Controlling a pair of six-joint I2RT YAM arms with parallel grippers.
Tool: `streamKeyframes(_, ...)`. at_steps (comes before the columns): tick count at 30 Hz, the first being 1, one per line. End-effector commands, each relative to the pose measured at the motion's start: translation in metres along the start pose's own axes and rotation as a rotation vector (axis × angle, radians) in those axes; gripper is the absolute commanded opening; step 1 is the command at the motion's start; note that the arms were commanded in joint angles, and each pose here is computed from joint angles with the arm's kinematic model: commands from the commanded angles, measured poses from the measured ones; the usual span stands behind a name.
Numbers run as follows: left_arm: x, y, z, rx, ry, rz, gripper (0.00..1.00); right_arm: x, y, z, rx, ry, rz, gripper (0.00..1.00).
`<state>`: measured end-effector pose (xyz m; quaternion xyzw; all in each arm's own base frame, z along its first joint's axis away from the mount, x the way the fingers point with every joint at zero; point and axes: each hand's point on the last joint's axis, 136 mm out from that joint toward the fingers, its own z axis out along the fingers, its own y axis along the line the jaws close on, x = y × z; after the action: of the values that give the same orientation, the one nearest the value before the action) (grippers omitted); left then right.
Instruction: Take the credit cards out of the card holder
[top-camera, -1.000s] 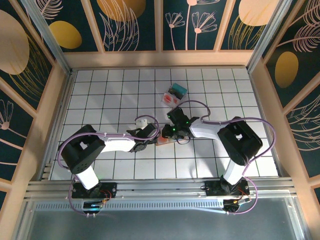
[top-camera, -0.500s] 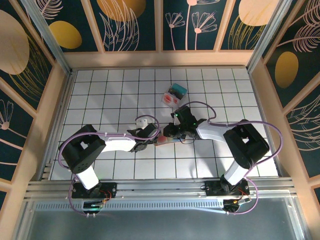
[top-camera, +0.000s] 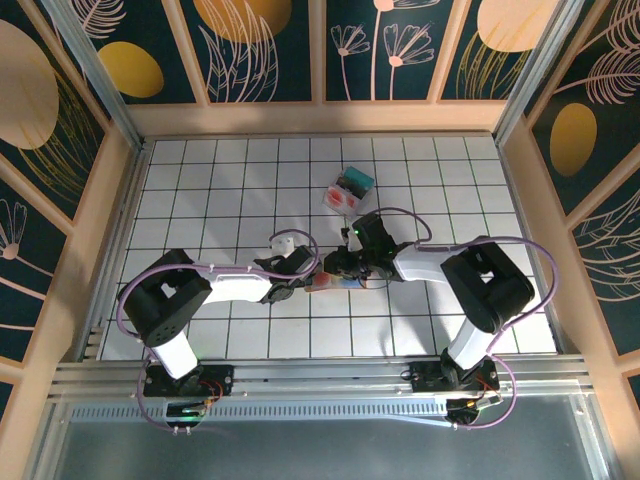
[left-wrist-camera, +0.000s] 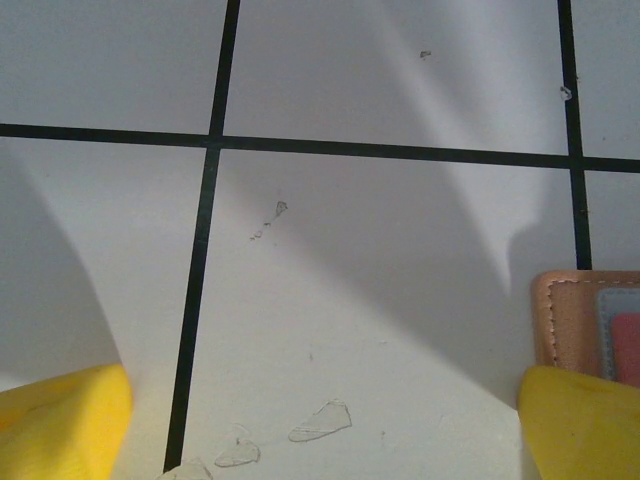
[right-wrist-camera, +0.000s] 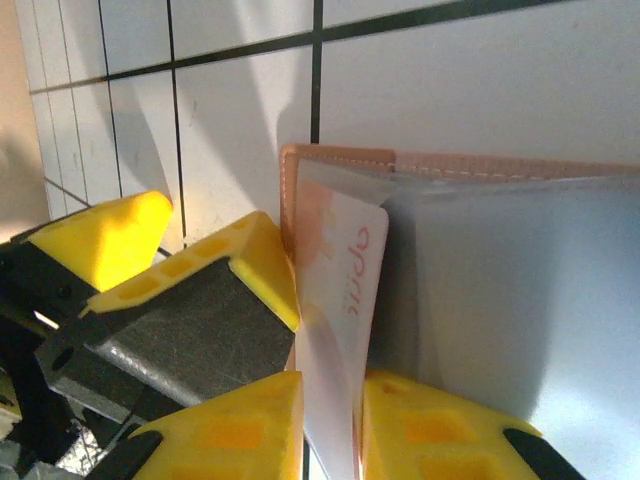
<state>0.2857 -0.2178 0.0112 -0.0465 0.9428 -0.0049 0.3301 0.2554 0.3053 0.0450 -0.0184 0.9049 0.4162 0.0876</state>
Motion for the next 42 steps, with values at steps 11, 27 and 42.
streamKeyframes(11, 0.025, 0.022, 0.008, -0.094, 0.081, 0.043, 0.99, -0.009, 0.031, -0.018, -0.199, -0.029, -0.017, 0.14)
streamKeyframes(27, 0.030, 0.028, 0.010, -0.119, 0.091, 0.049, 0.99, -0.016, 0.018, -0.034, -0.167, -0.074, 0.008, 0.07)
streamKeyframes(42, 0.020, 0.041, 0.007, -0.207, 0.056, 0.095, 0.99, -0.024, -0.021, -0.046, 0.098, -0.136, 0.000, 0.00)
